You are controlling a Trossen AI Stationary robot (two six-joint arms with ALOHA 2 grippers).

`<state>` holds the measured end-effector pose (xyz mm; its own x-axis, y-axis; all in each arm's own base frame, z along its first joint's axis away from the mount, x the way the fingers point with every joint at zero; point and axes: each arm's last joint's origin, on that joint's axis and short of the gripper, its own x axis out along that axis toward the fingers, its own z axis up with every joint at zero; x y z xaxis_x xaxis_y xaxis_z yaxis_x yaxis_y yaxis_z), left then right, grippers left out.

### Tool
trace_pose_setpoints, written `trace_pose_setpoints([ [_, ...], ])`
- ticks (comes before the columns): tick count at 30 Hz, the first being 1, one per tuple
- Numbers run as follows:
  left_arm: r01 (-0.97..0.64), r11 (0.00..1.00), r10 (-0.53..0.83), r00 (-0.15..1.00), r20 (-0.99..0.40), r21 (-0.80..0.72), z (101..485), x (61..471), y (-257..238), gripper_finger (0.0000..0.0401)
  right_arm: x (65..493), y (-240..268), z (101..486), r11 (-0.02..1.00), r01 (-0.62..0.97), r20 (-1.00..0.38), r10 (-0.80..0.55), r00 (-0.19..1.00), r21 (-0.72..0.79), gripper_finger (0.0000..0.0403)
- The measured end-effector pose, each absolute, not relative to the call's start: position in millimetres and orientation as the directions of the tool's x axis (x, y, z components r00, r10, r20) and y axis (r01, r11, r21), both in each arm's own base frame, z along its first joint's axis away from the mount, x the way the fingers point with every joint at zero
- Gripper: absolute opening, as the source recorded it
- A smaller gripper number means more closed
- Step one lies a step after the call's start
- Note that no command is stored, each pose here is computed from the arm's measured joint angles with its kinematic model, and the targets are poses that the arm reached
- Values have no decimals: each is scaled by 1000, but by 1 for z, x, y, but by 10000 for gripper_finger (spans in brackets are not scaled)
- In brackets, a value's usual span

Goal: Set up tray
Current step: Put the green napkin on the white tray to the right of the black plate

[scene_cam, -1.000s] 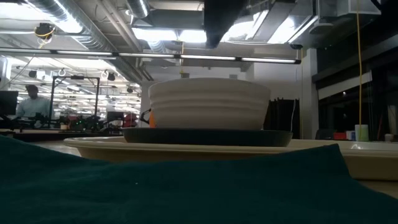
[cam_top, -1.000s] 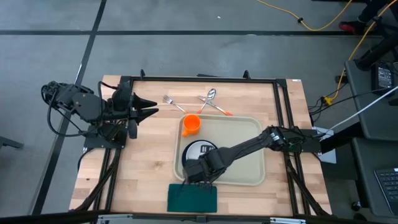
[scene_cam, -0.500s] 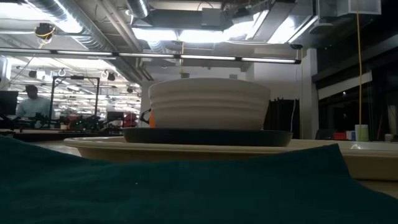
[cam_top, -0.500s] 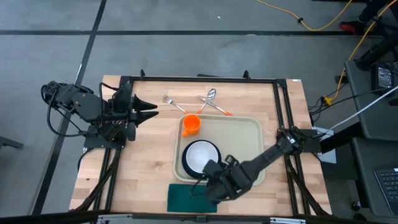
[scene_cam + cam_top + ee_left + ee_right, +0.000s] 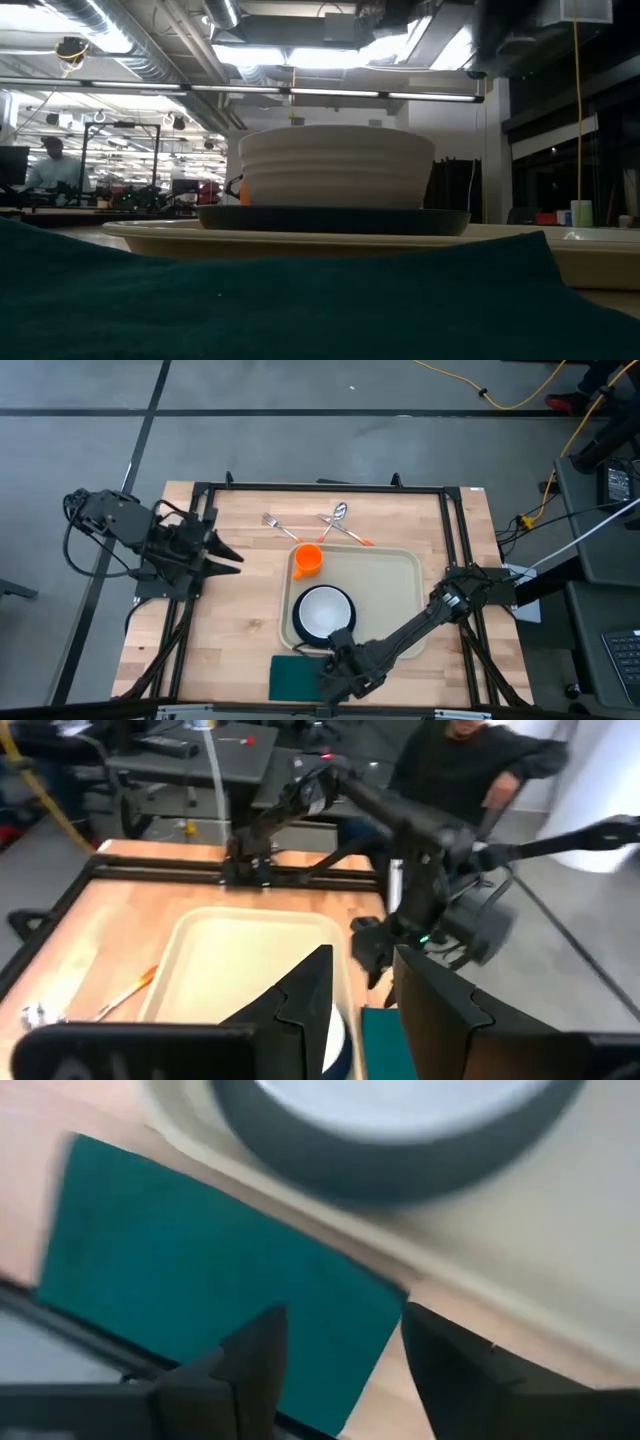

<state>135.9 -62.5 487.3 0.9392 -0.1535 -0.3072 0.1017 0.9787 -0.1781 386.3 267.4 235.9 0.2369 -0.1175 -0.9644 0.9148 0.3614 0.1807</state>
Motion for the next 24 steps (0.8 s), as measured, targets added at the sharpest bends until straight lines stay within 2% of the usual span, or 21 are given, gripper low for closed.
trace_pose_setpoints([
  [5,144,976,-185,944,-275,-160,492,123,-56,102,383,284,220,224,956,-972,-94,215,190,266],
  [9,150,975,-188,951,-245,-164,495,112,-50,102,382,294,199,189,970,-981,-93,171,151,301],
  [15,152,974,-188,957,-223,-167,498,104,-46,102,388,299,180,178,970,-980,-73,183,168,297],
  [24,152,972,-190,957,-219,-179,498,102,-45,102,386,296,144,166,978,-989,-49,138,128,288],
])
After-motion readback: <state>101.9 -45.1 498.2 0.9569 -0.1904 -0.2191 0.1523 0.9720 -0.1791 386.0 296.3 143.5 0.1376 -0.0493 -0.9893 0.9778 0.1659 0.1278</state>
